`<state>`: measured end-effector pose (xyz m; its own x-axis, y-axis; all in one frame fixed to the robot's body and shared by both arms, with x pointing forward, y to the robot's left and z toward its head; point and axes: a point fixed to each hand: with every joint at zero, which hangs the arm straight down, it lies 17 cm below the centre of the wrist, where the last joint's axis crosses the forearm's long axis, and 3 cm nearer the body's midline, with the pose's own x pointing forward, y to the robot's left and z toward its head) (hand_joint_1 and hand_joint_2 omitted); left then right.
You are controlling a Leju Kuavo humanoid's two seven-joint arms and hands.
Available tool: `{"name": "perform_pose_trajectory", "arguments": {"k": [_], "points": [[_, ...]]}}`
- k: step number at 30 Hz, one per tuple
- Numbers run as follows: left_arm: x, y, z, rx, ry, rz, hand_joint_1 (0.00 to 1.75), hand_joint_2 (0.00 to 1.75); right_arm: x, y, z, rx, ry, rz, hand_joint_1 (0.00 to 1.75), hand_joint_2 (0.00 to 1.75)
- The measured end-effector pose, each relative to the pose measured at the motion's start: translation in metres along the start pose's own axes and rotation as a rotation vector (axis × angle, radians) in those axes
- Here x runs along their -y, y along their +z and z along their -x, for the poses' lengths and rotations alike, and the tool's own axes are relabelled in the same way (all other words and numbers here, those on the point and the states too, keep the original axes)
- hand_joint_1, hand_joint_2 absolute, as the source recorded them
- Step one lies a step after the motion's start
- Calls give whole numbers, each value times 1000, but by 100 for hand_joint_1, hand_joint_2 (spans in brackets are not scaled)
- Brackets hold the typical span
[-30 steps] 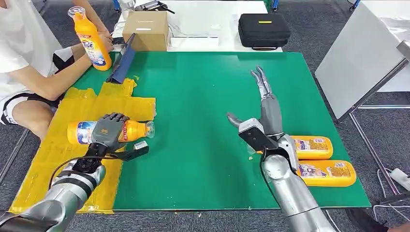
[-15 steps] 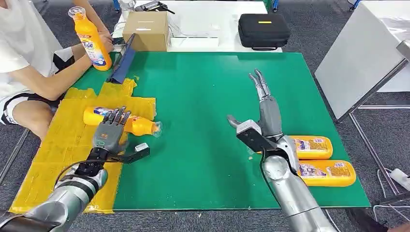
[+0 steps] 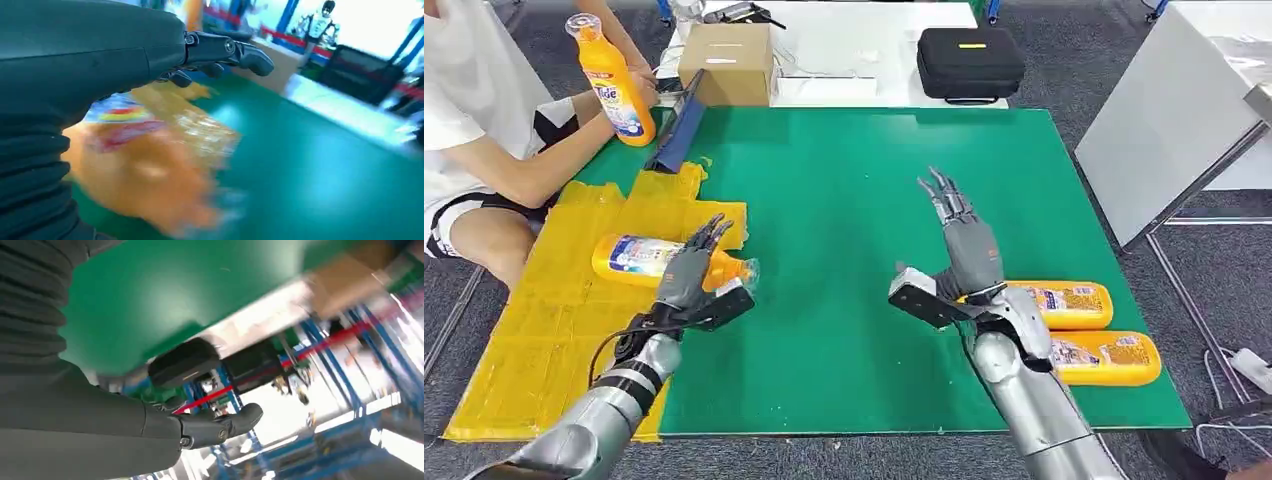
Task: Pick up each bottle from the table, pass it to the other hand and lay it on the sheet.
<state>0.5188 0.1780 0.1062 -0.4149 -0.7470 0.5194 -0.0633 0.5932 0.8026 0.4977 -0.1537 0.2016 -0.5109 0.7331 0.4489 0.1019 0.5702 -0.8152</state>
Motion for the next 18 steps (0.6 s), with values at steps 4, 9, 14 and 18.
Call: {"name": "perform_pose_trajectory", "arguments": {"k": [4,9,14,18], "points": [[-29,-2,-47,74,3,-108,0,175,-3,15,29,-20,98,-76,0,175],[-84,2,-105,182,-30,-291,0,175,3,35,66,-81,159,-125,0,175],[-131,14,-132,227,76,-442,0,175,1,54,92,-126,201,-188,0,175],[-150,21,-144,252,271,-455,0,175,3,78,124,-179,234,-274,0,175]]}}
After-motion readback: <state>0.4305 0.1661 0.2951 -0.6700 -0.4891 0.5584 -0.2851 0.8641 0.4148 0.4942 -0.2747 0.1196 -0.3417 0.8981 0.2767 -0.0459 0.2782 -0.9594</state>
